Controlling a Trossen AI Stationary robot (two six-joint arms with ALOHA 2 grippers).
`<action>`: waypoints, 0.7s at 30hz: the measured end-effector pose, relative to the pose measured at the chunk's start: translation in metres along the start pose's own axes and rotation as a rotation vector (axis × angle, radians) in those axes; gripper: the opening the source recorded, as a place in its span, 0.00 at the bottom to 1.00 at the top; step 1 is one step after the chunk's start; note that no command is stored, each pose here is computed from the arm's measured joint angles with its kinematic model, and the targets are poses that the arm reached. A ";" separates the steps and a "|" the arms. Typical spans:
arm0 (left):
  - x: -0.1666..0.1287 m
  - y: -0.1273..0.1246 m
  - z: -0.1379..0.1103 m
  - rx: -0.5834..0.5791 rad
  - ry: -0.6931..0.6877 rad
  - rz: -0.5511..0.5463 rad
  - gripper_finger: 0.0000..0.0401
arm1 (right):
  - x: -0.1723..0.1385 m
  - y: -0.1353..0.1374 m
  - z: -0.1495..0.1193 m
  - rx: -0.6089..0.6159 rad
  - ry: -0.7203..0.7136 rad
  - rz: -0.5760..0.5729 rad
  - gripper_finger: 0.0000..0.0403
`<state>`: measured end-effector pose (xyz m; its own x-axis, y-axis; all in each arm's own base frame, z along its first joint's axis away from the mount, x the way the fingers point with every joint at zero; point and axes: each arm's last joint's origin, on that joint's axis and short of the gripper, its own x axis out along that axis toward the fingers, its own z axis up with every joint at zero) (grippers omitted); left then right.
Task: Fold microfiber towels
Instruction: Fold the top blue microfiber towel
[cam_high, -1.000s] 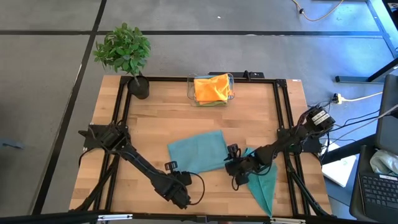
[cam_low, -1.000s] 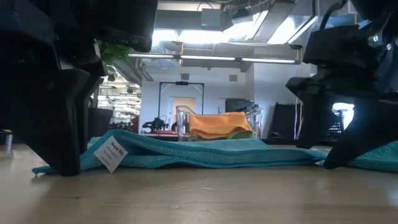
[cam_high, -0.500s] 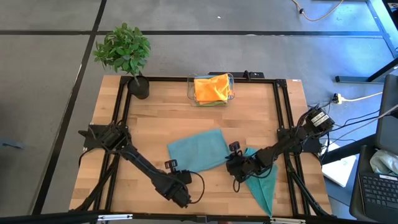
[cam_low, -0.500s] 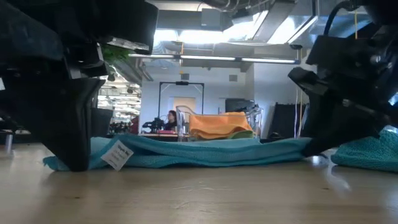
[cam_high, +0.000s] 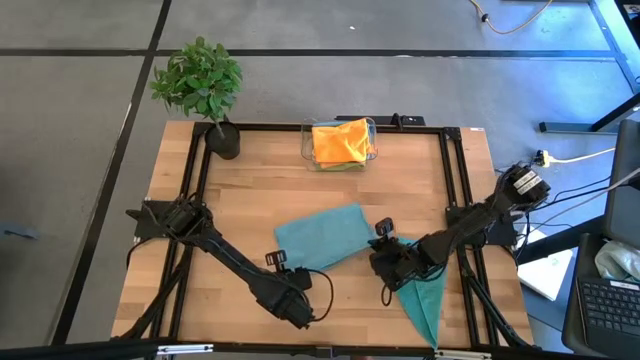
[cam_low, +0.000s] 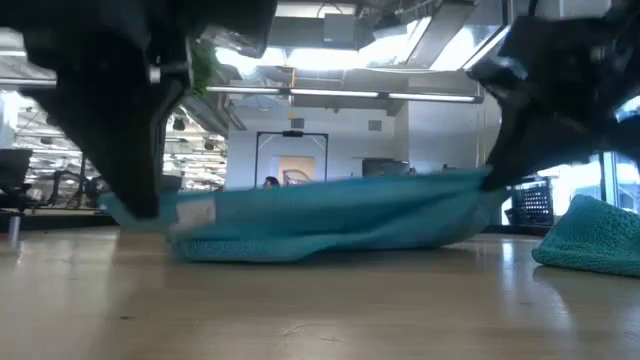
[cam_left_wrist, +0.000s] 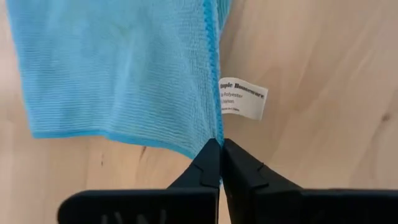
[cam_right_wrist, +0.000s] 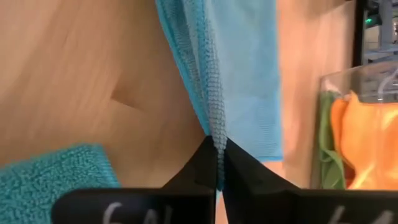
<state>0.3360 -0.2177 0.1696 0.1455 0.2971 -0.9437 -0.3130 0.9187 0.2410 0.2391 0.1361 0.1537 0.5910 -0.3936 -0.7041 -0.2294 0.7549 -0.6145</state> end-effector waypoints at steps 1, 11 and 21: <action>-0.002 0.000 0.003 -0.005 -0.007 -0.003 0.00 | -0.002 -0.002 0.000 0.009 -0.006 0.006 0.02; -0.008 -0.002 0.011 -0.039 -0.121 0.006 0.00 | -0.007 -0.005 -0.006 -0.017 0.035 0.059 0.05; 0.010 -0.016 0.013 -0.049 -0.192 -0.152 0.01 | -0.003 -0.008 -0.016 0.052 0.141 0.157 0.09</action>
<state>0.3551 -0.2262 0.1596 0.3687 0.2051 -0.9066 -0.3188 0.9441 0.0840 0.2269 0.1230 0.1551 0.4361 -0.3362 -0.8347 -0.2675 0.8372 -0.4770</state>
